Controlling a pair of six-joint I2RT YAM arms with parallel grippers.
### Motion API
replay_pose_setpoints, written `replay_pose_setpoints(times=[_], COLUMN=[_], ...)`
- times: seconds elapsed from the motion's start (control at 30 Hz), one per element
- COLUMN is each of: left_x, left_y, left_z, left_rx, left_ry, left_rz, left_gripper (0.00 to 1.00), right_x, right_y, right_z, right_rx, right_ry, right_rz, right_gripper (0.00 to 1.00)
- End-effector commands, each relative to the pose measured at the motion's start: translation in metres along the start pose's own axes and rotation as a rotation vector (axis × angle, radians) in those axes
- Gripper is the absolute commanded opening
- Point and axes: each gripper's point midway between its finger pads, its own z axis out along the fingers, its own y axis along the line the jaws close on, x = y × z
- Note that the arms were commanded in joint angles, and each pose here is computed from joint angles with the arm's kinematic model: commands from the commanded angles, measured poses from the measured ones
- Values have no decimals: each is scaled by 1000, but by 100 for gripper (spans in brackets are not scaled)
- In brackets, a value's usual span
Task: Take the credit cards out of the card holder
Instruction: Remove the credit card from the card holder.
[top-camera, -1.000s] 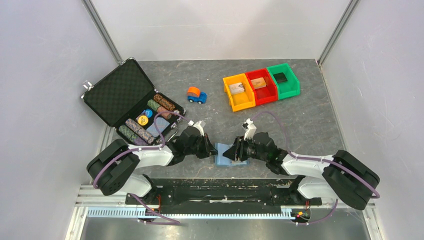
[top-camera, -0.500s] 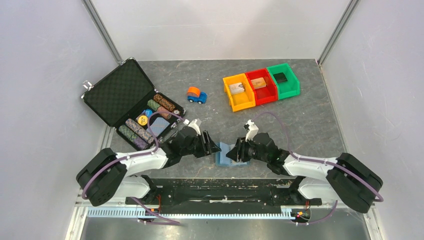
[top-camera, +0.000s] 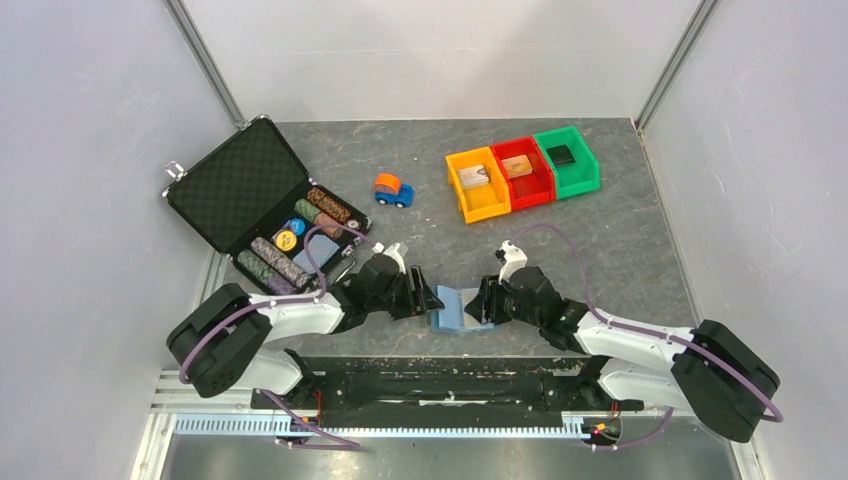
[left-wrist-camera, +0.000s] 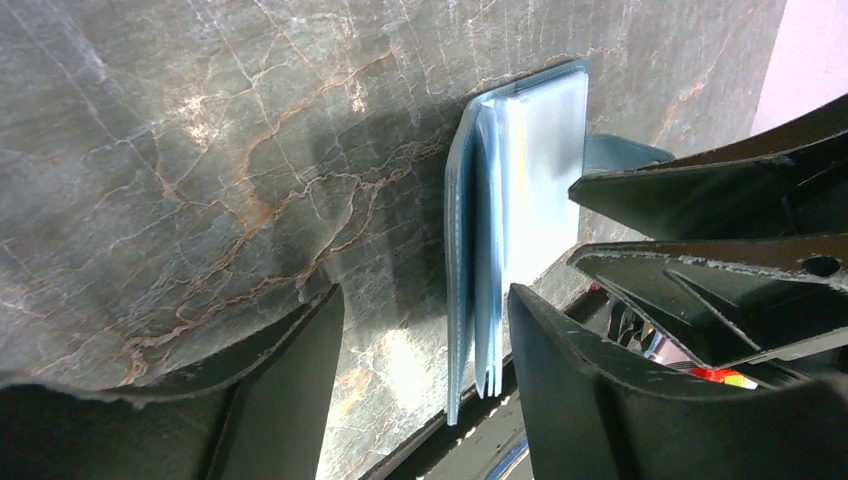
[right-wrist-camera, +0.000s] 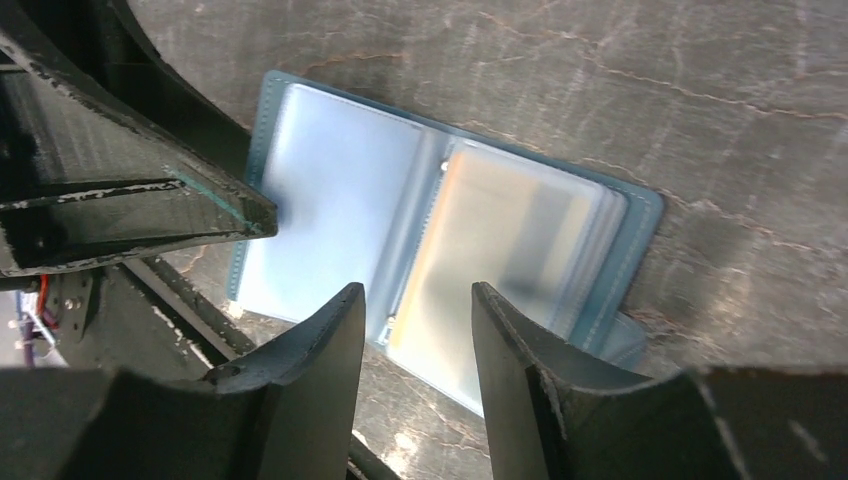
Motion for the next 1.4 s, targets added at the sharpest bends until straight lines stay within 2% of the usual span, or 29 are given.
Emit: replay_pose_setpoints(times=[0.0,0.2,0.43,0.7,1.37], left_x=[-6,-4,0,1,4], left_y=[-16,-17,-15,-15,-13], left_z=[4,6,6,6,7], left_rx=[66,75,77,91,95], left_ry=[-9,0,8,9,13], left_rz=[52,52,49,39,24], left_gripper=[64,49,21,3,2], right_x=[-24,-20,-17,-13,-19], right_y=[-8,-23,-26,-18,9], right_z=[-4,-5,-5,-3,-3], right_rx=[70,128,135,88,-50], right_ry=[-68,-56,-48,-36,-59], right_rz=[-32,-37,-34,-14,14], right_gripper=[47,49,50,49,40])
